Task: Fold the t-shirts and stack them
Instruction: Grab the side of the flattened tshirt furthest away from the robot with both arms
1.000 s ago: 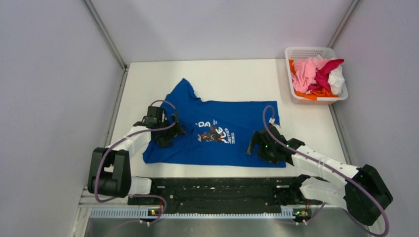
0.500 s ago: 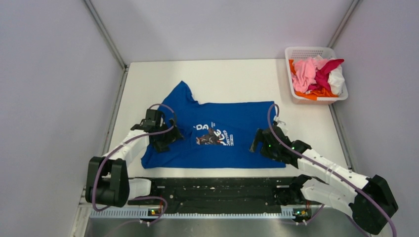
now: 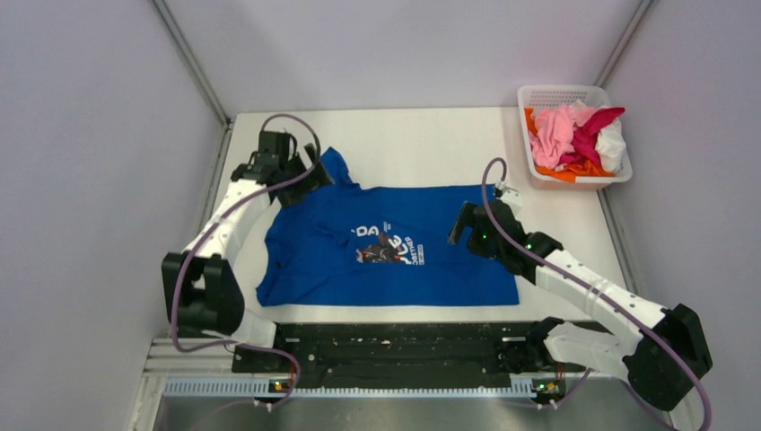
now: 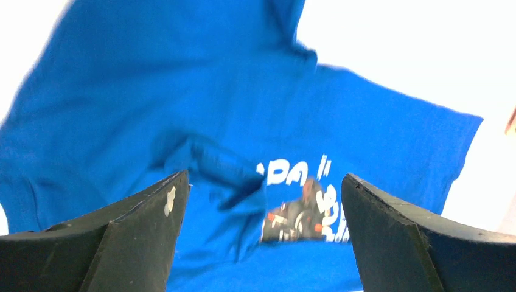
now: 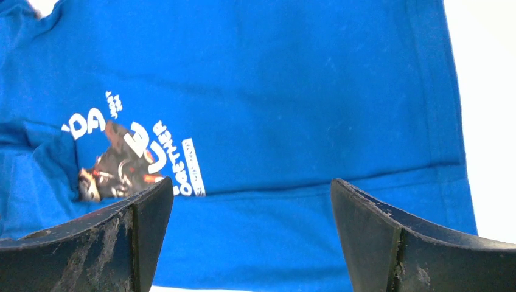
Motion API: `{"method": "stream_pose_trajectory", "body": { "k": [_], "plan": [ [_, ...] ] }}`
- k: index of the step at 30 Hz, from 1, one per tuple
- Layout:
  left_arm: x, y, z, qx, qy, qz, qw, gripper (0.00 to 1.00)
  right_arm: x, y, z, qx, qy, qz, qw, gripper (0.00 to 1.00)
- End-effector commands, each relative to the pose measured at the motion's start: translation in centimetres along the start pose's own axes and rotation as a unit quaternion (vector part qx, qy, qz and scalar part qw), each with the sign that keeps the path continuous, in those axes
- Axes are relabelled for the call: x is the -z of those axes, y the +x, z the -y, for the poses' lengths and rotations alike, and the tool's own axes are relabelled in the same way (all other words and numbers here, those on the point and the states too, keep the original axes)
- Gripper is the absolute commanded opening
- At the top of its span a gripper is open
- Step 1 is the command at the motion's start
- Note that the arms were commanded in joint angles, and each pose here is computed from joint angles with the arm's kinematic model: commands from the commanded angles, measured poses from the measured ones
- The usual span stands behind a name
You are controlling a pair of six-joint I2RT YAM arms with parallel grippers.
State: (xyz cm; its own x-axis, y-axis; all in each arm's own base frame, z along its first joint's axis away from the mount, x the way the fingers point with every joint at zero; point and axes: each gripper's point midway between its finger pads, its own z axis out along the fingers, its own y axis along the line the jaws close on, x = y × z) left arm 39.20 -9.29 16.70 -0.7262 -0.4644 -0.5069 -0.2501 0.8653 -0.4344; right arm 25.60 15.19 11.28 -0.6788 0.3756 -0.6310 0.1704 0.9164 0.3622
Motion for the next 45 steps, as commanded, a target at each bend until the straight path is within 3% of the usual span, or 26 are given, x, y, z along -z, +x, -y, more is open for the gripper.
{"method": "stream_pose_trajectory", "body": {
  "k": [1, 8, 20, 28, 35, 40, 45],
  "plan": [
    [-2.8, -3.7, 0.4, -0.046, -0.039, -0.008, 0.998, 0.99, -1.0, -2.6, -0.6, 0.018, -0.004, 0.031, 0.999, 0.99],
    [-9.3, -8.4, -0.4, -0.083, -0.117, -0.018, 0.99, 0.99, -2.4, -3.4, -0.3, 0.029, 0.004, 0.051, 0.998, 0.99],
    [-17.5, -13.3, 1.7, -0.097, -0.074, 0.057, 0.991, 0.99, -4.0, -5.1, 0.0, 0.028, 0.015, 0.067, 0.997, 0.99],
    [-20.6, -15.6, 2.3, -0.082, -0.064, 0.107, 0.989, 0.99, -4.2, -4.8, 0.4, 0.025, 0.018, 0.064, 0.997, 0.99],
    [-22.7, -14.5, 1.0, -0.072, -0.084, 0.1, 0.989, 0.97, -4.4, -4.6, 0.6, 0.018, 0.019, 0.063, 0.998, 0.99],
    [-23.7, -12.4, 0.2, -0.079, -0.101, 0.07, 0.989, 0.79, -4.4, -4.7, 0.8, 0.018, 0.024, 0.067, 0.997, 0.99],
    [-23.4, -11.1, 0.2, -0.126, -0.144, 0.065, 0.979, 0.79, -4.4, -4.2, 1.1, 0.005, 0.018, 0.071, 0.997, 0.99]
  ]
}}
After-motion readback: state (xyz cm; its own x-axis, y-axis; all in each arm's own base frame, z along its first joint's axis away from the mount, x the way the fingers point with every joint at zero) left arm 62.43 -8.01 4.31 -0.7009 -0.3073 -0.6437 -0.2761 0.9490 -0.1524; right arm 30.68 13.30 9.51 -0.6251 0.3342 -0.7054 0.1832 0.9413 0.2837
